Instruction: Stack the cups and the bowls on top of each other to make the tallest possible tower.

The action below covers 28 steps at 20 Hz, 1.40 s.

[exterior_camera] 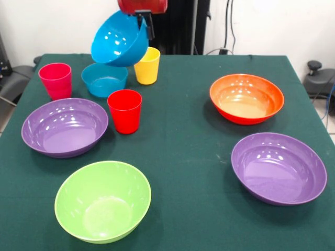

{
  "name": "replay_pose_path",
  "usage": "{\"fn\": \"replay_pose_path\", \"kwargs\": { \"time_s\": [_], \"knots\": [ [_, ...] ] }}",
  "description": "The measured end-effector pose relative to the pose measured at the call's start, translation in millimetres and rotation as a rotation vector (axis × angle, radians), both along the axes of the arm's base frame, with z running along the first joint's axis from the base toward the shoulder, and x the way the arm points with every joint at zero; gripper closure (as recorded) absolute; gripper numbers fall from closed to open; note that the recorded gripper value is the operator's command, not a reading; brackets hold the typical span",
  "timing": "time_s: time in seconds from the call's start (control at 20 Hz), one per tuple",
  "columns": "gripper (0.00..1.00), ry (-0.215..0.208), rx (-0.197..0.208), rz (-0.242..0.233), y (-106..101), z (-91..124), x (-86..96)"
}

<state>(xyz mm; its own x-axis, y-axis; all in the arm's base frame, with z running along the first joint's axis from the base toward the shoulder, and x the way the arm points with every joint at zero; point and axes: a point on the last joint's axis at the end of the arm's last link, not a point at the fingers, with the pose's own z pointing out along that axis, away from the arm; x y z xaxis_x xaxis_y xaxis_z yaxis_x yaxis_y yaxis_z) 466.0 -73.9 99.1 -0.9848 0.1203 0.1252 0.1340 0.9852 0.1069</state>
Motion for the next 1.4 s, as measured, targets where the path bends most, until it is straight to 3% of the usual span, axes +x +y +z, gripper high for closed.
{"fn": "replay_pose_path", "kwargs": {
  "time_s": [0.6,1.05,1.4],
  "knots": [
    [1.0,-0.023,-0.011,0.066,-7.0,-35.5,-14.3],
    [1.0,-0.024,-0.02,0.063,-14.6,-47.5,-24.1],
    [1.0,-0.05,-0.037,0.047,-22.3,-48.9,-24.7]
  ]
}}
